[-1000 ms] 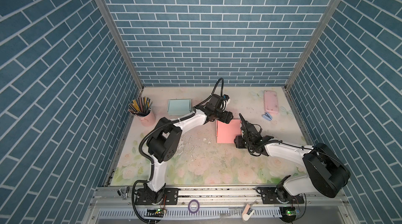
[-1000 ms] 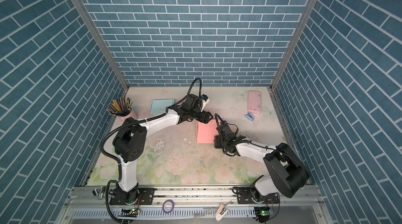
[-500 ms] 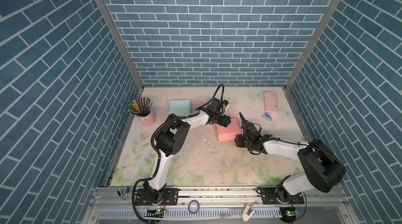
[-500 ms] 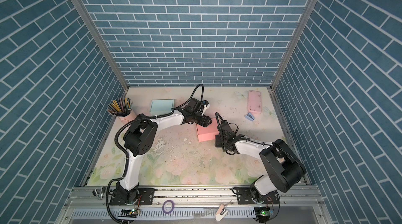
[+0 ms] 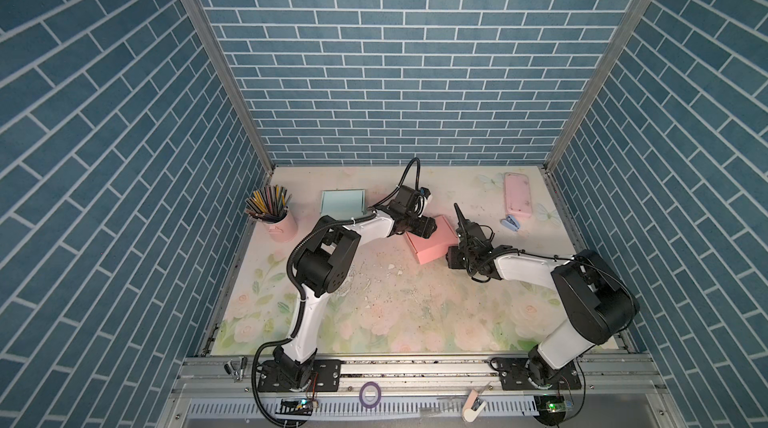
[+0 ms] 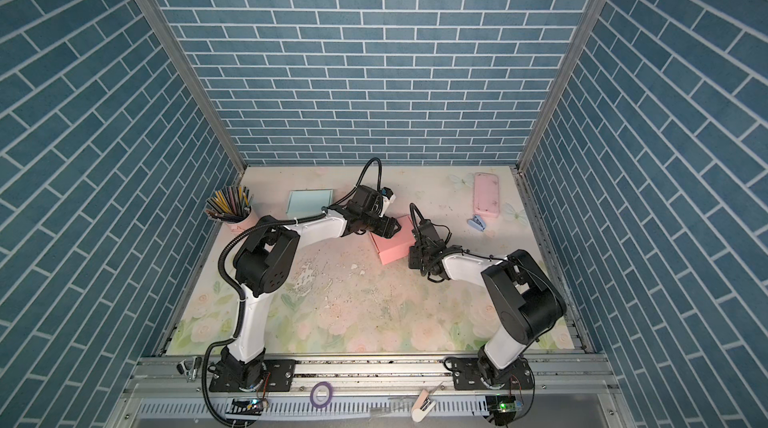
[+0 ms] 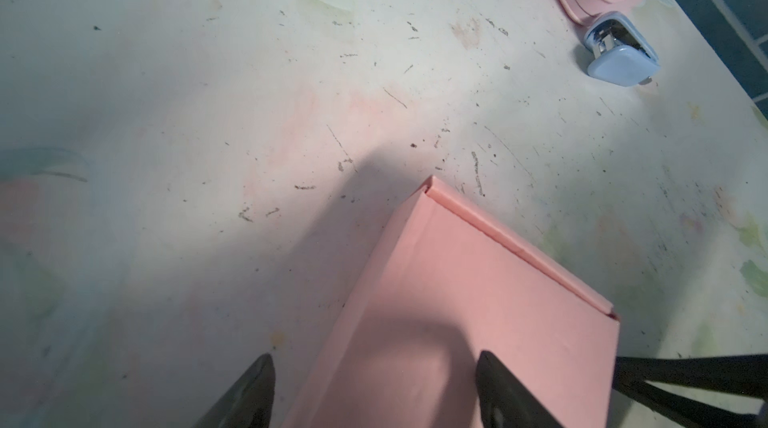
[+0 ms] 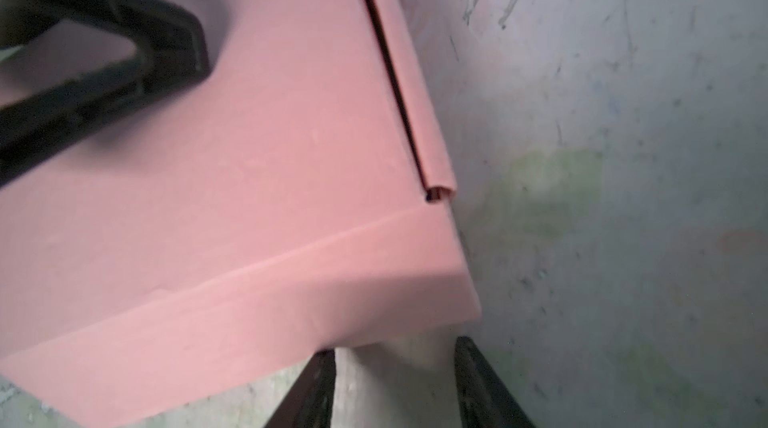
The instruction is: Fold the paper box
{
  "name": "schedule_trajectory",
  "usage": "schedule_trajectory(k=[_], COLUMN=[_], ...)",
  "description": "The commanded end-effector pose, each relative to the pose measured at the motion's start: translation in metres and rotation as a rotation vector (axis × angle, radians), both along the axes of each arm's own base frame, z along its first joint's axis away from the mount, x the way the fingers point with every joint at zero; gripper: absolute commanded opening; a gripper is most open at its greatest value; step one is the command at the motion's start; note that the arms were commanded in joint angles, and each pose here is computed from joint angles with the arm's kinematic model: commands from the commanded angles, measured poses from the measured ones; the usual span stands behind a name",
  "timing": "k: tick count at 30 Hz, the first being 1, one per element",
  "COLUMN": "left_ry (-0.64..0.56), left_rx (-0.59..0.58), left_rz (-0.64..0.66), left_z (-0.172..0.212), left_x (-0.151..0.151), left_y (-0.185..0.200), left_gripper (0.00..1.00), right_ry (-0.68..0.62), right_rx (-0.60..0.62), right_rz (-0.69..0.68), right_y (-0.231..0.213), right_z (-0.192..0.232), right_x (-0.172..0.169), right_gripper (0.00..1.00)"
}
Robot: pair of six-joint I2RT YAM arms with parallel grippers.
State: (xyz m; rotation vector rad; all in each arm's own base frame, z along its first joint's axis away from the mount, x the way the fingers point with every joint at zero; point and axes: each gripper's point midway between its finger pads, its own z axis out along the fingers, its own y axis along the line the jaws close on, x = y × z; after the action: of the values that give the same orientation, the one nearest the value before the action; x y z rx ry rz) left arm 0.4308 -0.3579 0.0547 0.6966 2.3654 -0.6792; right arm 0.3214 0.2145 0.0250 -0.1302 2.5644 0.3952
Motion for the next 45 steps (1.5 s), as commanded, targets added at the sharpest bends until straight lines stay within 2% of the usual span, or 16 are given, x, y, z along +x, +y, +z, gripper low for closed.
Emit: schedule_trajectory(k=[1,12,18,26,28,33,36,42,45], left_ry=[0.175,0.224,0.246,0.249,0.253,0.233,0.198,0.139,0.131], left_rx=[0.038,-0.068,-0.114,-0.125,-0.124,-0.125,-0.104,-0.127,-0.158], left_rz=[-0.073,-0.064,-0.103,-0.097,-0.078,-0.026,-0.031,-0.035,-0.033], left_z=[-0.041,-0.033,-0.028,-0.023,-0.025,-0.02,-0.011,0.015,0.025], left_x=[-0.046,-0.039,-0.048,-0.047,-0.041,-0.026,-0.022,-0.018,-0.018], left_y=[-0.003,-0.008,-0.013,-0.01,-0.003,0.024,0.032,0.031,0.029], left_gripper=[0.75,0.75,0.75,0.75,0.75,0.75,0.76,0.76,0.77], right_ry=[0.025,0.06,0.073,0.068,0.062,0.06,0.029,-0.063,-0.075], right_rx=[0.057,0.106,0.181,0.205,0.213,0.179,0.175,0.2,0.171], right_rz=[0.032,0.031,0.086,0.153,0.152,0.094,0.023,-0.092,-0.119], right_y=[0.02,0.031,0.064,0.095,0.087,0.037,0.002,-0.049,-0.063], right_z=[-0.009,-0.026,-0.025,-0.014,-0.01,0.0,0.014,0.054,0.054], right_x=[0.007,0.005,0.007,-0.016,-0.028,-0.062,-0.067,-0.048,-0.033], right_gripper=[0.48,0.46,0.46,0.45,0.45,0.46,0.46,0.44,0.42])
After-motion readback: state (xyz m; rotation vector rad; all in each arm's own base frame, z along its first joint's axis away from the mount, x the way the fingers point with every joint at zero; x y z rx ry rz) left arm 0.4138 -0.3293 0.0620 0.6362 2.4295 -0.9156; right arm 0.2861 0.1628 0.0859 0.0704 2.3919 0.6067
